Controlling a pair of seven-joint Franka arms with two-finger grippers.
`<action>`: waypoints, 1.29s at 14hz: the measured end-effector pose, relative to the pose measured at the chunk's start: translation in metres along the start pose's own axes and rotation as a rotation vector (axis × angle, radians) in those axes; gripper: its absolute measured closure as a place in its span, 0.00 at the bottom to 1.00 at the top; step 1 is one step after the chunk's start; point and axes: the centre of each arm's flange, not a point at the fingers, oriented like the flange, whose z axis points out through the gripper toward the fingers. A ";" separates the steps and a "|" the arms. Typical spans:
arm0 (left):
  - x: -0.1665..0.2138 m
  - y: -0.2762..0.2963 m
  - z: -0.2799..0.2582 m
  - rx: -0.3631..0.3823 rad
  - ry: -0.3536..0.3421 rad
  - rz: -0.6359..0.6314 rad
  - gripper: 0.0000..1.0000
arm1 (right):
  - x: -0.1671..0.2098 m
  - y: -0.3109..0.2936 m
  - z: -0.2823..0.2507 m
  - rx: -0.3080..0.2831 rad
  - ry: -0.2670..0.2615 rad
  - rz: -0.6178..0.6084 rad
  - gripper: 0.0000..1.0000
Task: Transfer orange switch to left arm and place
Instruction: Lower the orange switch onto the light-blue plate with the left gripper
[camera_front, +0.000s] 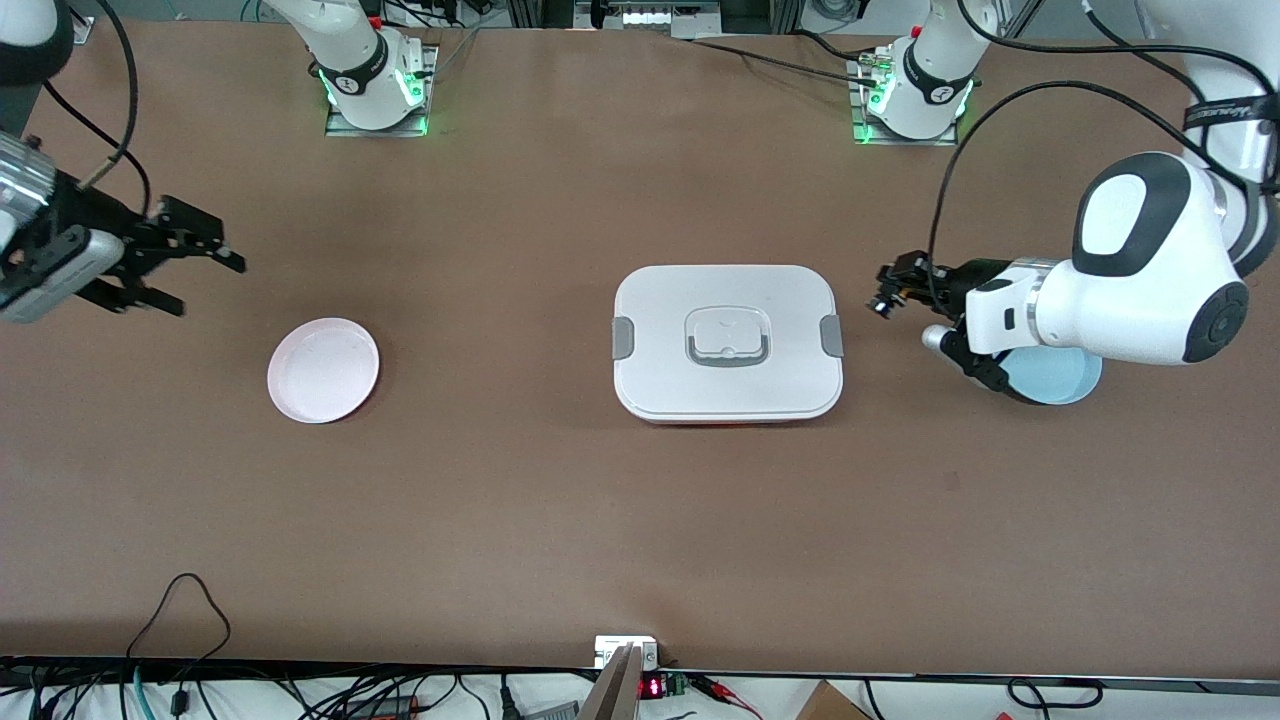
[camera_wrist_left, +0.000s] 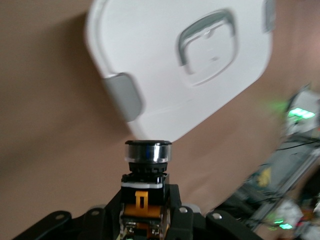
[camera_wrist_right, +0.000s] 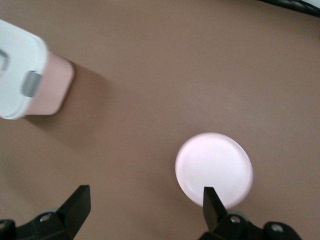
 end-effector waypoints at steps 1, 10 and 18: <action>-0.005 -0.011 -0.004 0.069 -0.024 0.054 0.64 | 0.003 -0.008 -0.011 -0.058 -0.031 0.053 0.00; -0.042 -0.132 -0.036 0.473 -0.252 0.600 0.64 | 0.015 -0.052 -0.014 -0.162 -0.098 0.254 0.00; -0.099 -0.289 0.037 0.531 -0.210 0.899 0.64 | 0.016 -0.056 -0.013 -0.185 -0.104 0.253 0.00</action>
